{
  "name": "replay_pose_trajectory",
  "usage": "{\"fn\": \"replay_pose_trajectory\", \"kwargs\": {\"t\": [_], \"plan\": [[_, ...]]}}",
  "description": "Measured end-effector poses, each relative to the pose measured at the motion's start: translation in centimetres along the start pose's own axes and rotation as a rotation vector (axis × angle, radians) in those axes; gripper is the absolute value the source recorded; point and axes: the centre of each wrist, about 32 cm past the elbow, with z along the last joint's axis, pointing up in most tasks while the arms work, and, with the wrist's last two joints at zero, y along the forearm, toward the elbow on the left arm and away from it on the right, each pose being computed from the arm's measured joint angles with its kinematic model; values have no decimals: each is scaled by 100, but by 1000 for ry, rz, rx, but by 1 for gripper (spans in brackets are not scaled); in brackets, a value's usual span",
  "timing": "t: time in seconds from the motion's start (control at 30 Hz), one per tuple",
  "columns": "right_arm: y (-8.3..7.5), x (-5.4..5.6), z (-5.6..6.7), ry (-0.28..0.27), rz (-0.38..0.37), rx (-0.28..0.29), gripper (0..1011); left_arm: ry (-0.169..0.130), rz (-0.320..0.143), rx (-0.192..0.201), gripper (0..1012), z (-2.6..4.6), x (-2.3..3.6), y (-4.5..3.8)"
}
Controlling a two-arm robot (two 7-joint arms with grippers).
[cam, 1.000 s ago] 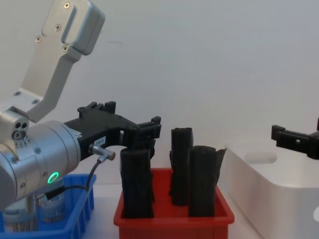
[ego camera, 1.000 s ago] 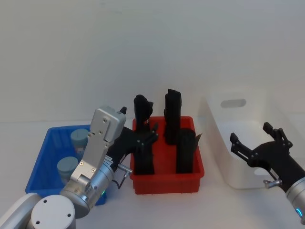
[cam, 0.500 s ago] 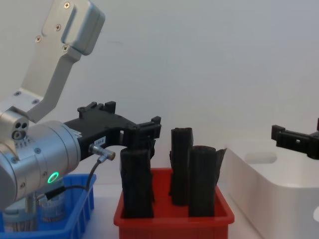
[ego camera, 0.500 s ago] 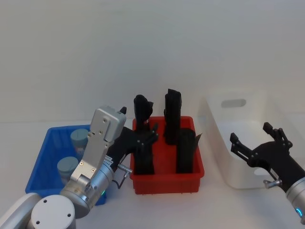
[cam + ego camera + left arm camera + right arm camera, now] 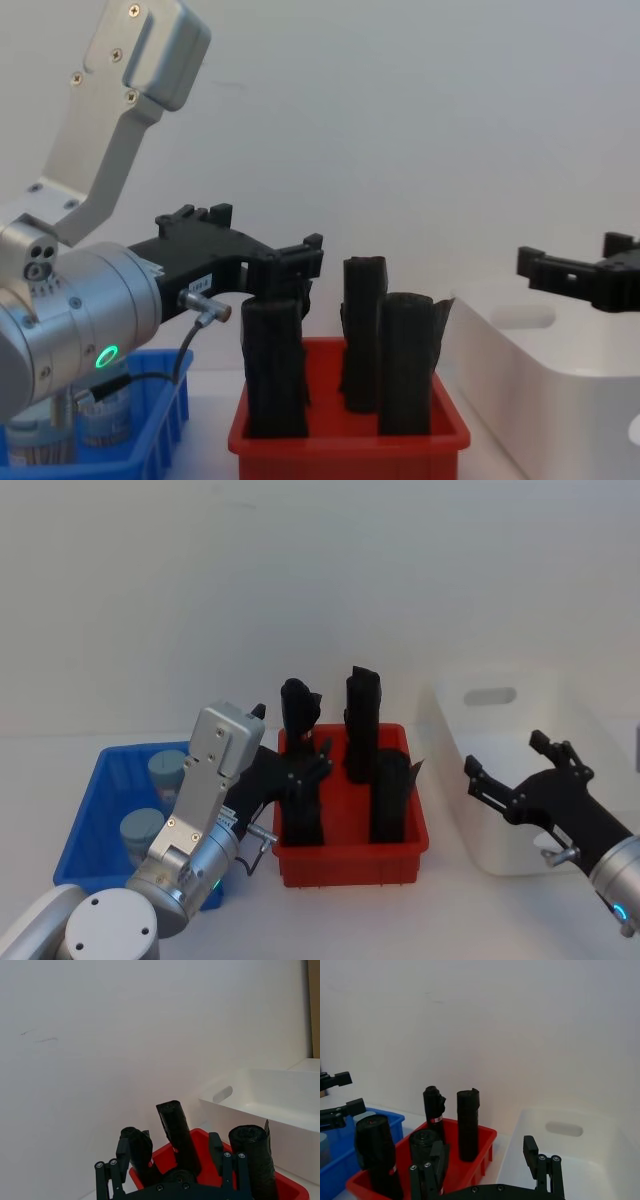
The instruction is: Pick the cotton swabs from the blue box and place them into the white box.
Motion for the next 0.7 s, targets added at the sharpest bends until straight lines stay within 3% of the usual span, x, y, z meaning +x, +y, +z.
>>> {"fn": "replay_pose_trajectory", "kwargs": {"t": [0.4,0.7], "plan": [[220,111,18,60,150,-49,1001,0,0,0,1000,0,0,0],[556,97,-19,99,269,-105,1001,0,0,0,1000,0,0,0]]}}
